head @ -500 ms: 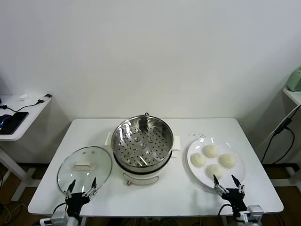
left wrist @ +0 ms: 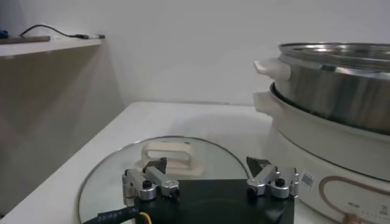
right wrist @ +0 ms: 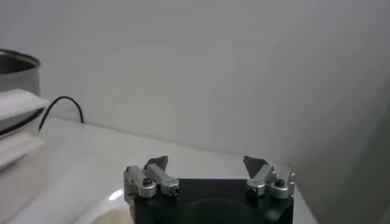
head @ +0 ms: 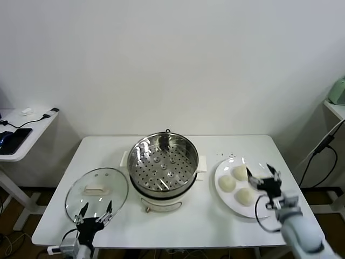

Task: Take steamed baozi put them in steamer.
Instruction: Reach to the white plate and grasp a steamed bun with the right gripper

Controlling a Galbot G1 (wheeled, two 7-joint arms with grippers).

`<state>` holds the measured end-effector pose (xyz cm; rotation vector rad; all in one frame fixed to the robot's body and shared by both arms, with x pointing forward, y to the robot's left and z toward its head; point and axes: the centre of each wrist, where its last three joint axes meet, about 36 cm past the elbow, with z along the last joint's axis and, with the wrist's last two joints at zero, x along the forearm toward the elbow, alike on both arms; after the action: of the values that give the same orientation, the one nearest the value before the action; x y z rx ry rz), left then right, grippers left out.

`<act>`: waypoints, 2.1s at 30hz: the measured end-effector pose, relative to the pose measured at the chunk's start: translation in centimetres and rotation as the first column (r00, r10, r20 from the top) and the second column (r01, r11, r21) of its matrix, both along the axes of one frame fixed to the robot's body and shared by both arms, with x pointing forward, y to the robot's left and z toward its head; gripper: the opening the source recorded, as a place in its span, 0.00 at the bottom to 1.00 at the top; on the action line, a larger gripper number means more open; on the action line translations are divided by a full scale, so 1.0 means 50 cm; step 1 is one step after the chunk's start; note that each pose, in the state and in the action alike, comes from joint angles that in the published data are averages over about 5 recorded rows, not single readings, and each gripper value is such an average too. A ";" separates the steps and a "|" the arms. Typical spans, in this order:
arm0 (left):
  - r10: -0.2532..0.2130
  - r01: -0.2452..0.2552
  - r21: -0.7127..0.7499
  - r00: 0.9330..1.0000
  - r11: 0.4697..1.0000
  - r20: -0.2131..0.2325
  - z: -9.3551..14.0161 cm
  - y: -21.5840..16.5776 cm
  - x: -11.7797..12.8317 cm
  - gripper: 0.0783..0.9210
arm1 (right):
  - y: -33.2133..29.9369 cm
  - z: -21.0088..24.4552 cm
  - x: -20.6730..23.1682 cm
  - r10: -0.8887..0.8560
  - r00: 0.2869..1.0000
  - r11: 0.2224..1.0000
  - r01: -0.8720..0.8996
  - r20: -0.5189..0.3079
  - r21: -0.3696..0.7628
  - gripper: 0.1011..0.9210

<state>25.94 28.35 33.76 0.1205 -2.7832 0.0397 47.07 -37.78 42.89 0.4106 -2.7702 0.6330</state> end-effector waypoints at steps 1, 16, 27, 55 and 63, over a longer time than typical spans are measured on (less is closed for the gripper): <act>-0.001 0.001 0.000 1.000 1.000 -0.001 0.000 0.000 0.000 0.88 | -0.007 0.016 0.022 0.046 0.999 0.998 -0.046 -0.013 -0.040 0.88; -0.004 0.004 -0.003 1.000 1.000 -0.013 -0.011 -0.003 -0.005 0.88 | -0.096 0.206 0.274 0.522 0.663 0.596 -0.734 -0.537 -0.327 0.88; 0.014 -0.014 -0.001 1.000 1.000 -0.022 -0.020 0.004 -0.008 0.88 | -0.056 0.227 0.391 0.385 0.438 0.439 -0.861 -0.812 -0.257 0.88; 0.019 -0.020 -0.010 0.998 1.000 -0.058 -0.044 -0.001 -0.013 0.88 | 0.063 0.068 0.479 0.226 0.393 0.476 -0.843 -0.891 -0.251 0.88; 0.018 -0.018 -0.007 0.998 1.000 -0.067 -0.047 -0.001 -0.016 0.88 | 0.063 0.054 0.479 0.212 0.401 0.494 -0.831 -0.891 -0.257 0.77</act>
<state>25.16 28.29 31.39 0.1427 -2.7154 0.0495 71.04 -34.61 45.57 1.1720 -1.3010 1.2189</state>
